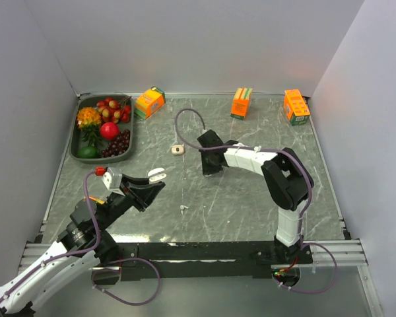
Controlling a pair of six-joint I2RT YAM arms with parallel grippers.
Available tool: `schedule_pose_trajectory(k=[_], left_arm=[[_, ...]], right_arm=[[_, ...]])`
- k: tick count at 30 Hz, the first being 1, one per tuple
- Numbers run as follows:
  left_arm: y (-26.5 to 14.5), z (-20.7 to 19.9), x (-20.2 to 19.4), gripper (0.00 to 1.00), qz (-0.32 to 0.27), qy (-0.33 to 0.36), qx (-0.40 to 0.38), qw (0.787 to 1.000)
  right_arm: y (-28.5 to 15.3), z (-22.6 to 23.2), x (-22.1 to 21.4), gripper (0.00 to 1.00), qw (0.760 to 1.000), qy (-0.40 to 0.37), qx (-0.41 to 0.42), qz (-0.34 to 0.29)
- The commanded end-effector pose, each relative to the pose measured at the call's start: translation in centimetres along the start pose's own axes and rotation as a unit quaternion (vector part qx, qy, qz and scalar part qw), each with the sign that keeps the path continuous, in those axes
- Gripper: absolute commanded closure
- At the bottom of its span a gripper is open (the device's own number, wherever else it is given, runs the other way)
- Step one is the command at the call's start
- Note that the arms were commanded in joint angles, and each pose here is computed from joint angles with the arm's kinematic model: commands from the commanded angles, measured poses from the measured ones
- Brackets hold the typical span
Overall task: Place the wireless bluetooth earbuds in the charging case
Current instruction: Adjust the earbud at the center of the board.
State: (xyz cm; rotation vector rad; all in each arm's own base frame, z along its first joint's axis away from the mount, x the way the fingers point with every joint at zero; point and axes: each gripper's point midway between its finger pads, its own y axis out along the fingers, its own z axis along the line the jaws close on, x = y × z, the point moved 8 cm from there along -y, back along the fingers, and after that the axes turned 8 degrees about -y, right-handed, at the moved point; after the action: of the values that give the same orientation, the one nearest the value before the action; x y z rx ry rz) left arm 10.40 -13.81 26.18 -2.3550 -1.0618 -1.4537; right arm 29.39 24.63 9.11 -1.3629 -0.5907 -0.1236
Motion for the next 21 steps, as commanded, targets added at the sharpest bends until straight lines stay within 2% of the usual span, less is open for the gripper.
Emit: schedule_pose_trajectory(k=[1, 5, 8, 10, 11, 17, 21], left_arm=[[-0.1, -1.2, 1.7, 0.99, -0.028, -0.006, -0.018, 0.999], [-0.1, -1.1, 1.7, 0.99, -0.029, -0.007, -0.016, 0.999], [-0.1, -1.1, 1.7, 0.99, -0.031, -0.007, -0.014, 0.999], [-0.1, -1.1, 1.8, 0.99, -0.031, -0.007, -0.014, 0.999], [-0.1, -1.1, 1.8, 0.99, -0.031, -0.008, -0.013, 0.999], [-0.3, -1.0, 1.8, 0.99, -0.033, -0.009, -0.009, 0.999], [-0.3, -1.0, 1.8, 0.99, -0.031, -0.01, -0.007, 0.999]], right_arm=[[-2.3, -1.1, 0.7, 1.0, 0.99, 0.137, 0.016, -0.011], [-3.4, -1.4, 1.3, 1.0, 0.969, 0.245, 0.012, -0.019], [-3.8, -1.8, 1.8, 1.0, 0.933, 0.359, -0.019, -0.008], [-3.7, -2.0, 1.8, 1.0, 0.919, 0.392, -0.038, 0.0], [-3.7, -2.0, 2.1, 1.0, 0.903, 0.427, -0.041, -0.001], [-1.8, -2.7, 0.8, 1.0, 0.865, 0.501, -0.027, 0.014], [-1.0, -3.2, -0.4, 1.0, 0.857, 0.513, -0.042, 0.024]])
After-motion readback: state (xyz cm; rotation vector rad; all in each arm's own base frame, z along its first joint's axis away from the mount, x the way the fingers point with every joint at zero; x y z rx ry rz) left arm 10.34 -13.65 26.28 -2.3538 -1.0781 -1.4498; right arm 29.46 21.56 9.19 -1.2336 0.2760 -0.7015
